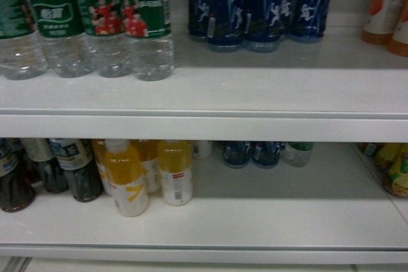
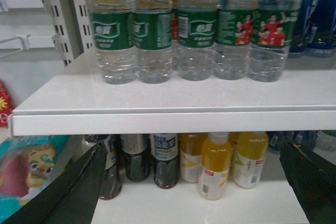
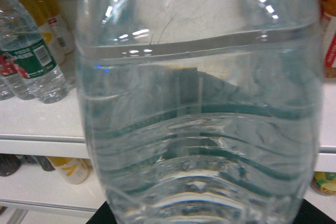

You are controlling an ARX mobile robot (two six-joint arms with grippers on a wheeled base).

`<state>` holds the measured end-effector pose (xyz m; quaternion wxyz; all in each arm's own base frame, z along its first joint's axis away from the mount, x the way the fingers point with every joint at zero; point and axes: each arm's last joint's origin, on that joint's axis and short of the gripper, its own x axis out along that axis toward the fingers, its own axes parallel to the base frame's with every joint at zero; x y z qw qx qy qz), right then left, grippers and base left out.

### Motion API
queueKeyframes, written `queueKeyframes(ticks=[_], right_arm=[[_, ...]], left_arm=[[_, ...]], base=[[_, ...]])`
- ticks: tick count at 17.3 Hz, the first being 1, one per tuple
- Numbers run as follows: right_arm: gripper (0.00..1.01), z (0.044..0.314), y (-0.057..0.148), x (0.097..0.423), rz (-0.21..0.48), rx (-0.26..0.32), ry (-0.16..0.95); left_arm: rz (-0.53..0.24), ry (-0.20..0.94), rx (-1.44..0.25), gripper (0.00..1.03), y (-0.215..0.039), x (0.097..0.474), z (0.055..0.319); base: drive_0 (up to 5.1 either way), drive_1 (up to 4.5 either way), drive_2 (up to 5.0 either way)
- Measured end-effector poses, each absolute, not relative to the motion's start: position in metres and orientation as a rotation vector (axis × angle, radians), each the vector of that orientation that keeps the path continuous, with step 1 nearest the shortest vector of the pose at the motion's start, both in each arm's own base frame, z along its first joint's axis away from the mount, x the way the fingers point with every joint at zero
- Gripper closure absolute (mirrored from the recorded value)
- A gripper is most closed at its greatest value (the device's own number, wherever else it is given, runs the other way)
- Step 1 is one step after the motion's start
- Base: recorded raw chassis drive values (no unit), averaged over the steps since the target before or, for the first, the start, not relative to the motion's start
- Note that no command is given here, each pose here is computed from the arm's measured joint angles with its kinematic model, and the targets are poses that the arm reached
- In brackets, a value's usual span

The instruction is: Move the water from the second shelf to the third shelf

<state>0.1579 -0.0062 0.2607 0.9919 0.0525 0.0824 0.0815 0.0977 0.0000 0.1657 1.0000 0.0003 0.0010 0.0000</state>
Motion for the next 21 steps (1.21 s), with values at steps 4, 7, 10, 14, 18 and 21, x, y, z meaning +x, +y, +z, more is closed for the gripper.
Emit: queueKeyframes(ticks=[4,7,10,14,18,21], right_arm=[[0.61,0.2609,-0.0061,0.1579,0.167,0.105,0.164],[0.61,0.2607,-0.0062,0.1579,0.163,0.105,0.165],[0.61,0.2608,-0.0061,0.1579,0.164,0.105,0.165],[0.61,0.2606,-0.0061,0.1578,0.164,0.106,0.166],[0.61,0.2609,-0.0062,0.1579,0.164,0.105,0.164],[0.61,0.2618,-0.0042,0.1579,0.195,0.105,0.157]], left_arm=[[0.0,0.004,0.001,0.05,0.0,0.0977,0.1655],[0.0,0.003,0.001,0.05,0.0,0.0977,0.1656],[0.0,0.003,0.001,0.05,0.0,0.0977,0.1656],[0.0,0.003,0.001,0.05,0.0,0.0977,0.1656],[0.0,0.001,0.001,0.05,0.0,0.0977,0.1658],[0.004,0.006,0.001,0.05,0.0001,0.0977,0.1653]], base=[[-5.1,2.35,2.4],[-5.1,2.35,2.4],[-5.1,2.35,2.4],[-5.1,2.35,2.4],[-5.1,2.35,2.4],[-5.1,2.35,2.4]])
